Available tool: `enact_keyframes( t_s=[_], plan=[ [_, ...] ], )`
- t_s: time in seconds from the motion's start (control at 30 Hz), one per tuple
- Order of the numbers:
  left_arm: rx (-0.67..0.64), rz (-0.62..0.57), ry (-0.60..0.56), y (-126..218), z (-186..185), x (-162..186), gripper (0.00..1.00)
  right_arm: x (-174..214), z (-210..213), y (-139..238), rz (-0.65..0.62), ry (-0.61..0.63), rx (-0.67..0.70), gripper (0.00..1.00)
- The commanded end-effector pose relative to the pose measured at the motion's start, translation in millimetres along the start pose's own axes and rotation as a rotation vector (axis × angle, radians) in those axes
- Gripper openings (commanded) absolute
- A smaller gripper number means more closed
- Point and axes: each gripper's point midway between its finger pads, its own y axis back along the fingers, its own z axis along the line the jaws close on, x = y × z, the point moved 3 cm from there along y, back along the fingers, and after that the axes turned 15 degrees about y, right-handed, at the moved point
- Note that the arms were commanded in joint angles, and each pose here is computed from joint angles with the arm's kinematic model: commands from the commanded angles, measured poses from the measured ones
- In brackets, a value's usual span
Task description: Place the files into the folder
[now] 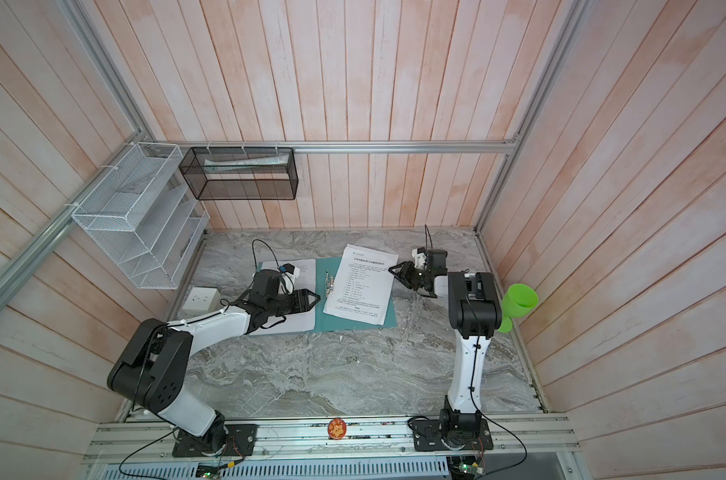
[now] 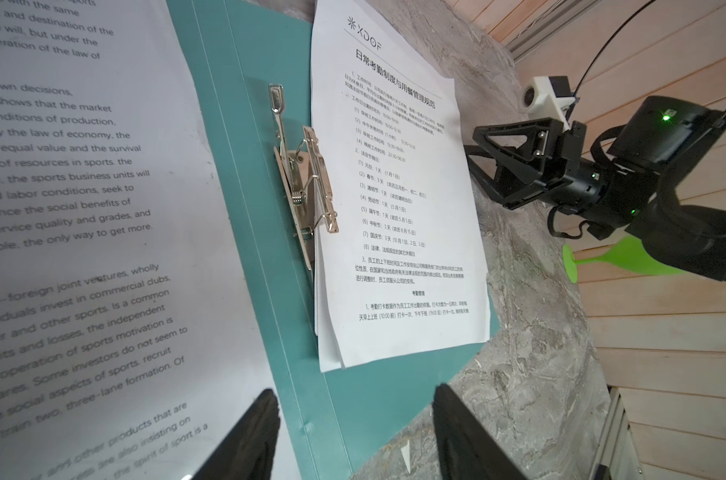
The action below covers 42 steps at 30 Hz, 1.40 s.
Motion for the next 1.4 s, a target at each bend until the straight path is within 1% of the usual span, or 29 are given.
enact_keyframes(
  t_s=[0.0,0.3,0.4,0.5,0.6,0.63,0.9,1.1,1.27,1.3,1.33,1.37],
  plan=[
    [-0.013,-0.005,-0.006,0,5,0,0.61,3,0,-9,0.043,-0.010,-0.032,0.43],
    [-0.023,0.012,0.005,-3,11,5,0.61,-11,8,-28,0.089,0.057,-0.057,0.41],
    [-0.025,0.015,0.008,-3,12,7,0.61,-10,16,-36,0.112,0.075,-0.092,0.41],
    [-0.030,0.019,0.011,-3,14,8,0.61,-5,19,-45,0.152,0.093,-0.095,0.40],
    [-0.034,0.019,0.010,-3,15,9,0.61,-2,23,-48,0.161,0.105,-0.112,0.34],
    [-0.036,0.018,0.010,-3,16,9,0.61,-1,23,-49,0.166,0.106,-0.119,0.30],
    [-0.041,0.025,0.016,-6,18,10,0.61,-5,29,-54,0.194,0.154,-0.149,0.28],
    [-0.044,0.033,0.024,-8,20,11,0.61,-9,35,-62,0.218,0.199,-0.179,0.17],
    [-0.047,0.039,0.025,-8,21,13,0.61,-10,35,-66,0.261,0.246,-0.216,0.15],
    [-0.050,0.041,0.025,-9,22,13,0.61,-11,35,-66,0.267,0.261,-0.225,0.14],
    [-0.053,0.041,0.026,-9,23,14,0.61,-11,35,-67,0.276,0.270,-0.226,0.11],
    [-0.057,0.043,0.029,-9,25,15,0.61,-12,35,-67,0.281,0.281,-0.228,0.10]
  ],
)
